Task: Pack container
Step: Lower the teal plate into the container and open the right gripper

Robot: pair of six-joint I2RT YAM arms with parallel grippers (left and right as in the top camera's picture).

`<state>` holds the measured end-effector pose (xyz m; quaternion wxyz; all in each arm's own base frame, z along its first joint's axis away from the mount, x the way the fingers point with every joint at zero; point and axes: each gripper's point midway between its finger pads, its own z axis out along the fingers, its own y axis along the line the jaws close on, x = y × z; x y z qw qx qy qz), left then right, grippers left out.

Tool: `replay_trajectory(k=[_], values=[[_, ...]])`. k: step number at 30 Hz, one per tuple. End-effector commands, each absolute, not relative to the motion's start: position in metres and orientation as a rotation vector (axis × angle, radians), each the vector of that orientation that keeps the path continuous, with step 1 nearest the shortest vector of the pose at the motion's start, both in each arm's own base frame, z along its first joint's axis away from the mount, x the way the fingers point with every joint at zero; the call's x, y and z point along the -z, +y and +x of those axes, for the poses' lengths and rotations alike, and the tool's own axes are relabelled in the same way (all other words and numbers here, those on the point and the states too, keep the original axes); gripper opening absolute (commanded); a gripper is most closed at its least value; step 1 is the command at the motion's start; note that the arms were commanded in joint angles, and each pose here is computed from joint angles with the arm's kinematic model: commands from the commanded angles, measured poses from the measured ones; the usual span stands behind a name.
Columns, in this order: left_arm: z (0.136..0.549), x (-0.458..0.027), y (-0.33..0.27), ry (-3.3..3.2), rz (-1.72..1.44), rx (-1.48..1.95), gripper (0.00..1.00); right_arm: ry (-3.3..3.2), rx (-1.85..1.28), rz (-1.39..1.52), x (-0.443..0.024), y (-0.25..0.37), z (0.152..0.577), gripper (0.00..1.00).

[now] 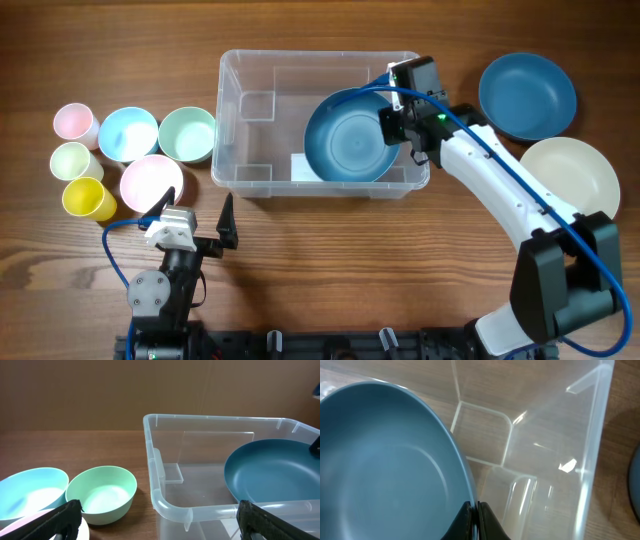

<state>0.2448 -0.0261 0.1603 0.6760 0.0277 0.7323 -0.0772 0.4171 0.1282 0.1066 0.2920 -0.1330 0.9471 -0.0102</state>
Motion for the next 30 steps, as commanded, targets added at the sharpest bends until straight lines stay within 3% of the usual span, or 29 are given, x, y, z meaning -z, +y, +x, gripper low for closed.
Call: replay_trajectory(k=[1,7,13,19,20,21,30], values=[[0.245,-0.157,-0.027,1.647,0.082,0.169,1.00,2.489,0.002,-0.354,-0.116,0.133,0.427,0.48],[0.245,-0.157,-0.027,1.647,0.082,0.169,1.00,2.463,-0.006,-0.346,-0.130,0.135,0.432,0.53],[0.245,-0.157,-0.027,1.647,0.082,0.169,1.00,2.440,-0.008,-0.249,-0.182,0.129,0.430,0.53],[0.245,-0.157,-0.027,1.647,0.082,0.169,1.00,2.405,0.145,0.310,-0.240,0.057,0.402,0.55],[0.245,-0.157,-0.027,1.647,0.082,0.169,1.00,2.386,0.153,0.441,-0.248,0.038,0.391,0.72],[0.245,-0.157,-0.027,1.647,0.082,0.169,1.00,2.375,0.153,0.529,-0.253,0.022,0.382,0.79],[0.245,-0.157,-0.027,1.647,0.082,0.169,1.00,2.323,0.286,1.121,-0.257,-0.129,0.300,0.84]])
